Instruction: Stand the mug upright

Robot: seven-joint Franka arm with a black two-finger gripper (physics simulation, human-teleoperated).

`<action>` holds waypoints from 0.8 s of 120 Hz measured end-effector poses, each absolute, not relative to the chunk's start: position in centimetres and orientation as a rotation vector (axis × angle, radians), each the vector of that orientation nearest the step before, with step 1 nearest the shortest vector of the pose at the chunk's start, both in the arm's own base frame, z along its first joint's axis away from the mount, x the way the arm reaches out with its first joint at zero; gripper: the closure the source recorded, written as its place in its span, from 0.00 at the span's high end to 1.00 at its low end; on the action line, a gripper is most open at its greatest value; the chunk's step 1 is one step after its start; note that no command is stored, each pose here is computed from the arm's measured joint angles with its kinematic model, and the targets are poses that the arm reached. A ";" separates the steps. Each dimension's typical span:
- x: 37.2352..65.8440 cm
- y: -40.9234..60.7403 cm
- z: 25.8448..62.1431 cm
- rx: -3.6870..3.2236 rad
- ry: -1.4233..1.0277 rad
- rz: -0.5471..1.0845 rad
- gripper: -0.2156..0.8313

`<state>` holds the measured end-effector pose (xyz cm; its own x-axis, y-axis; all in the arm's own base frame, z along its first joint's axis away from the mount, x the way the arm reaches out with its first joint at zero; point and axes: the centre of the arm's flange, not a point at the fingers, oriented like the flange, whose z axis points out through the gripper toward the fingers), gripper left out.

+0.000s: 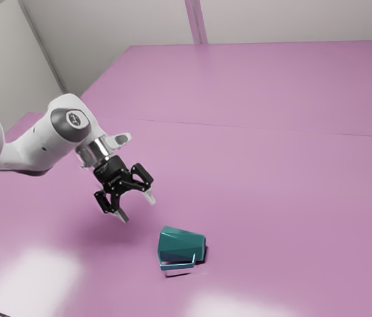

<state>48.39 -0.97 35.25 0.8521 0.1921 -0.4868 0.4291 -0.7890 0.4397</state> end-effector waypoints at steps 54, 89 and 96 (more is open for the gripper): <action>47.7 -6.0 31.1 2.332 0.531 -0.664 0.79; 48.7 -7.5 28.6 2.235 0.631 -0.650 0.79; 48.8 -8.2 28.4 2.235 0.626 -0.650 0.79</action>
